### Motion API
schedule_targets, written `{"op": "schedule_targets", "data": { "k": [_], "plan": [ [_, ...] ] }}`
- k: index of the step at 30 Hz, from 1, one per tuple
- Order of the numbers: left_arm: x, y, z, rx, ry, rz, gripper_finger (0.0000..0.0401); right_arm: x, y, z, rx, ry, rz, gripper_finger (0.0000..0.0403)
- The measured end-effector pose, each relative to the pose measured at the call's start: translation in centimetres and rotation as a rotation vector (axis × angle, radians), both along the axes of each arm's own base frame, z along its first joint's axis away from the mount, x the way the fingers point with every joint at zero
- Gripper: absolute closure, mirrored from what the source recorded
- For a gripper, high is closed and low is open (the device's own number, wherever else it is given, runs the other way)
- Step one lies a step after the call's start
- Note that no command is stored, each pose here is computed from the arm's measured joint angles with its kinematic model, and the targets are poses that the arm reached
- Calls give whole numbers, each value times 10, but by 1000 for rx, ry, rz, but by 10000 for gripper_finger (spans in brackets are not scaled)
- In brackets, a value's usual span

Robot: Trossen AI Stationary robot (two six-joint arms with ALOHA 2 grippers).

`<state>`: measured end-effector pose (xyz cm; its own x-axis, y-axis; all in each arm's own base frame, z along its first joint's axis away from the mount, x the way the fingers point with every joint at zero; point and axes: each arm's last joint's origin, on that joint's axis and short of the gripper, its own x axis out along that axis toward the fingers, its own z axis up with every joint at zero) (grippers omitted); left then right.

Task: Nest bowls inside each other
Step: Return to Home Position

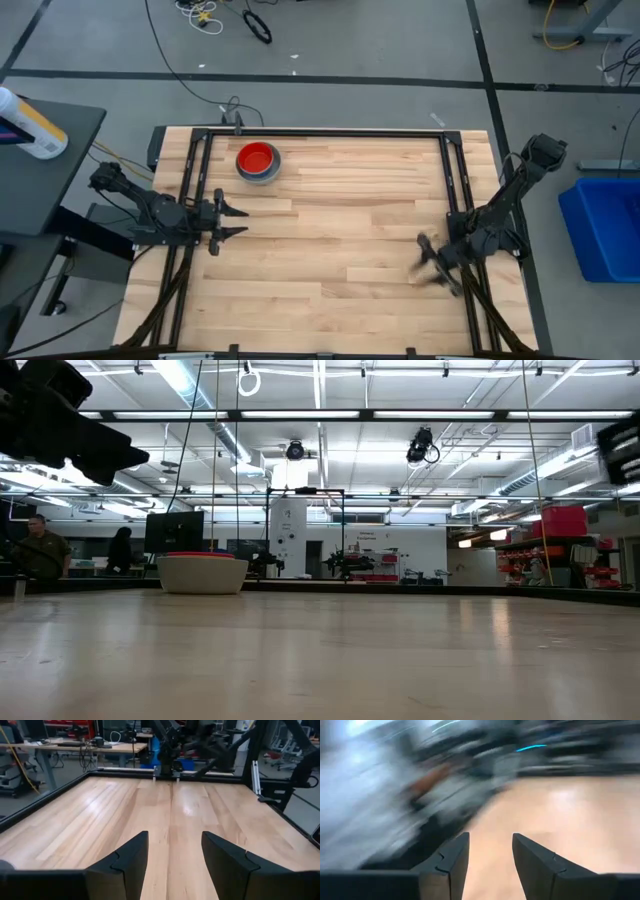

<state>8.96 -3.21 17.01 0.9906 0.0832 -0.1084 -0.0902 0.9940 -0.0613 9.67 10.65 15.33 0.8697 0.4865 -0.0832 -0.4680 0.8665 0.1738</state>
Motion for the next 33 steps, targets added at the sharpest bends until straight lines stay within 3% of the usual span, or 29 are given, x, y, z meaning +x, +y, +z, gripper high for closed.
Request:
{"op": "schedule_targets", "data": {
  "k": [2,4,9,14,18,20,24,27,33],
  "plan": [
    [0,0,0,1,3,-1,209,-3,6,4,-63,-91,214,240],
    [0,0,0,3,5,0,209,-5,7,11,-95,-209,313,235],
    [0,0,-1,7,10,2,209,-13,-3,11,-157,-196,307,223],
    [0,0,-1,-1,10,7,211,-27,-23,16,-176,-237,256,215],
    [0,0,-1,-12,11,5,211,-36,-33,25,-189,-310,285,211],
    [0,0,-2,-13,16,-12,212,-37,-34,22,-225,-256,298,210],
    [1,-1,-3,-30,25,-28,215,-33,-38,20,-205,-185,123,212],
    [1,-1,-3,-26,30,-23,219,-30,-43,21,-253,-198,-5,215],
    [2,-2,-3,-19,33,-22,227,-18,-63,22,-361,-173,-432,217]
  ]
}}
